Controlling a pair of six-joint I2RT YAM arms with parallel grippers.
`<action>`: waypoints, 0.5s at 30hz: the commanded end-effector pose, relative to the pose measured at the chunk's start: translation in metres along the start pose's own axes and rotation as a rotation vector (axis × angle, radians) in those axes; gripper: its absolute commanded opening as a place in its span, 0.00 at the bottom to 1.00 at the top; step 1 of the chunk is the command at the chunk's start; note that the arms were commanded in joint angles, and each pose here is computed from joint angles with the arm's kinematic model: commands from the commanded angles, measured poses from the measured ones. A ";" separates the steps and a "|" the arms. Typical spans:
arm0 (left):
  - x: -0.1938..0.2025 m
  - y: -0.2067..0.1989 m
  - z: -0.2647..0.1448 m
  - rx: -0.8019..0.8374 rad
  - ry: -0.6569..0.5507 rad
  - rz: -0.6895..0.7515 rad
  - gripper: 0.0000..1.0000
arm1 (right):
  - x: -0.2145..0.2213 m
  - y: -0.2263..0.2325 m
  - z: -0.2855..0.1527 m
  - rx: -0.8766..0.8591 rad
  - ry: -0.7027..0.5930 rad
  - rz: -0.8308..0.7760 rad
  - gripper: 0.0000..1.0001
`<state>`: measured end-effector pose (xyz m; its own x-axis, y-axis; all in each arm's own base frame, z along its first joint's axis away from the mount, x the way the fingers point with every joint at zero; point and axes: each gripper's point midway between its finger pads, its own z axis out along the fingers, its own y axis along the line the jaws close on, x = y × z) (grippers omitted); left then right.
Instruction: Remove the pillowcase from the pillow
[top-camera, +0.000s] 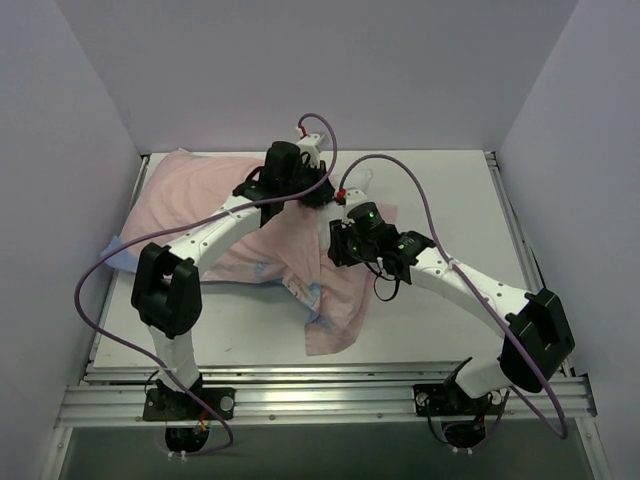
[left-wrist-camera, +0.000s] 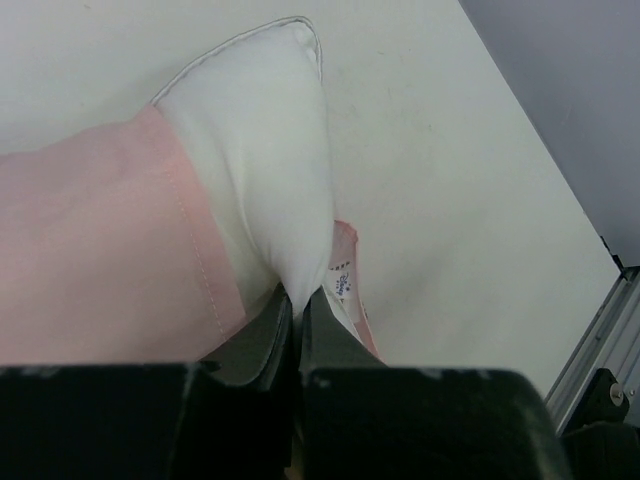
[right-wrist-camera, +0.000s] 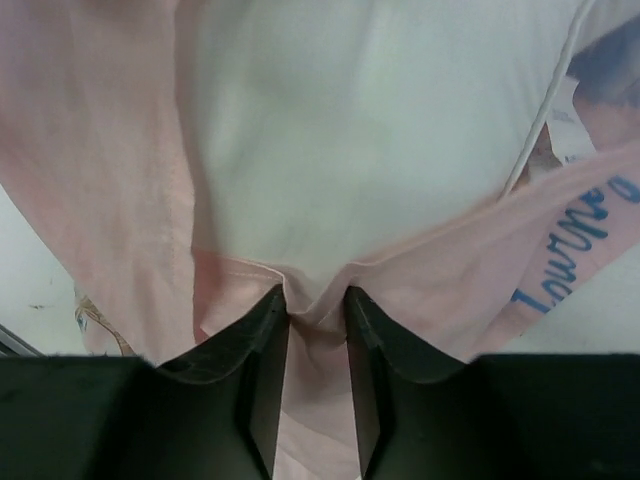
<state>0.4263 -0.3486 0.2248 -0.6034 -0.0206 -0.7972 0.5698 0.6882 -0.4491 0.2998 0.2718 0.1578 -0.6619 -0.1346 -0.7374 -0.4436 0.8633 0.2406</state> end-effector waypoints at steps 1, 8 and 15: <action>-0.050 -0.002 -0.002 -0.027 -0.133 0.037 0.02 | 0.023 -0.015 -0.001 0.076 0.052 0.016 0.23; -0.072 0.030 -0.003 -0.136 -0.174 -0.034 0.02 | 0.071 -0.041 -0.016 0.182 0.112 0.100 0.00; -0.104 0.064 -0.020 -0.187 -0.234 -0.207 0.02 | 0.120 -0.062 -0.028 0.208 0.189 0.273 0.00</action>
<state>0.4781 -0.3256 0.2343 -0.6239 -0.1595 -0.7651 0.4059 0.7704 -0.4916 0.2517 0.2195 0.0934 -0.7842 -0.0170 -0.6202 -0.2391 0.9307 0.2768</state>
